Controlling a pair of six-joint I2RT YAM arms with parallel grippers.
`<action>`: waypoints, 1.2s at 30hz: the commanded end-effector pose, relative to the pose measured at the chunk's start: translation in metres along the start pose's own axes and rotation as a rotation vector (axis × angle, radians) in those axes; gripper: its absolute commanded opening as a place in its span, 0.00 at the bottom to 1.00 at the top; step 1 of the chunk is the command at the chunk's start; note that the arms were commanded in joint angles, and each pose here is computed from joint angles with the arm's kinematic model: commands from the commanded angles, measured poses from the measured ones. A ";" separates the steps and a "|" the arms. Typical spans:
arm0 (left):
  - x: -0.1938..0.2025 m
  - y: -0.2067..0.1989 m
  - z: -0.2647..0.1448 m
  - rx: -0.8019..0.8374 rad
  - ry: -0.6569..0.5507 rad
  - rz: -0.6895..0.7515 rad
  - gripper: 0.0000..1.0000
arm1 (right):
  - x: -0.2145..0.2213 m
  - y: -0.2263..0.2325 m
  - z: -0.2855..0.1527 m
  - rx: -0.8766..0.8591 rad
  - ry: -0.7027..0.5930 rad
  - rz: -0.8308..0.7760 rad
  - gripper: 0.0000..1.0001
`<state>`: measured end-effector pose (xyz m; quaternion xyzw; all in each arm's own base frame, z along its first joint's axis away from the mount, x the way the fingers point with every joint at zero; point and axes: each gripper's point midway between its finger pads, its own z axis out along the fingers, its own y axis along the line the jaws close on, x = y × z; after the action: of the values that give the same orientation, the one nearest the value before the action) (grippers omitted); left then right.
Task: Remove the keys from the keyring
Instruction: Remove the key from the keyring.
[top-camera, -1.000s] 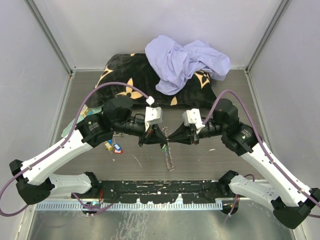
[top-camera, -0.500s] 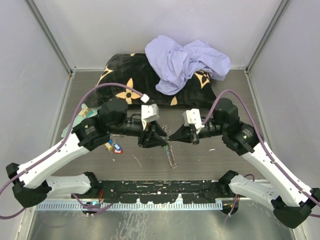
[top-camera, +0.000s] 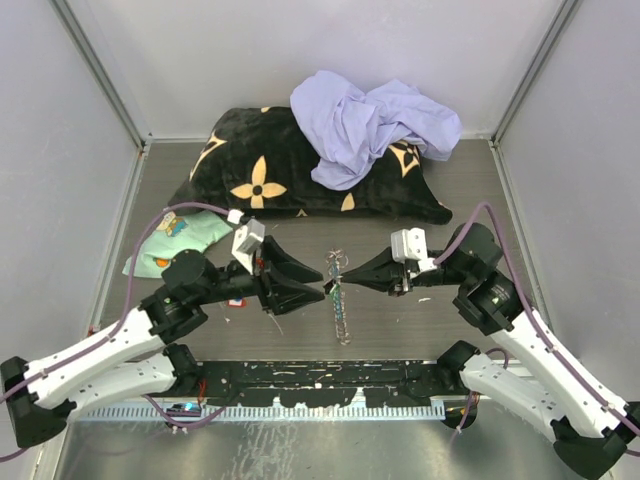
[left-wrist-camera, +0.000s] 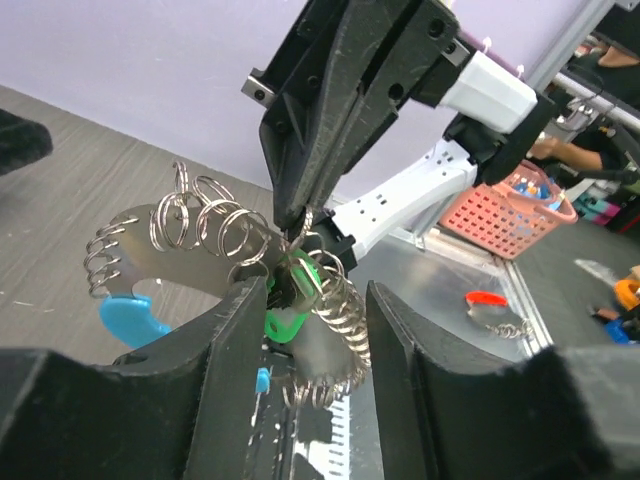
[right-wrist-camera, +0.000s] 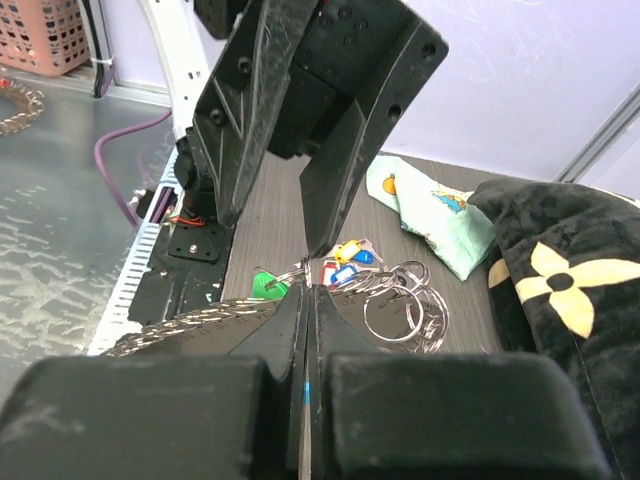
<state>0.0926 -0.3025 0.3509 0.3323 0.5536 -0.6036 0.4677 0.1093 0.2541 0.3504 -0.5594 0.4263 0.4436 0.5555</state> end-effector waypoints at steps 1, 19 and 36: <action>-0.047 -0.021 0.010 0.102 -0.210 -0.075 0.44 | -0.040 -0.006 -0.003 0.040 -0.172 -0.080 0.01; -0.049 -0.001 0.015 0.145 -0.200 -0.382 0.32 | -0.037 -0.007 -0.010 0.106 -0.220 -0.048 0.01; -0.028 0.004 0.016 0.146 -0.139 -0.419 0.28 | -0.036 -0.012 -0.010 0.126 -0.217 -0.039 0.01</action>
<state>0.1131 -0.3176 0.3711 0.1873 0.5515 -0.7418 0.3323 0.1139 0.2480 0.3600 -0.4882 0.4162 0.4749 0.6024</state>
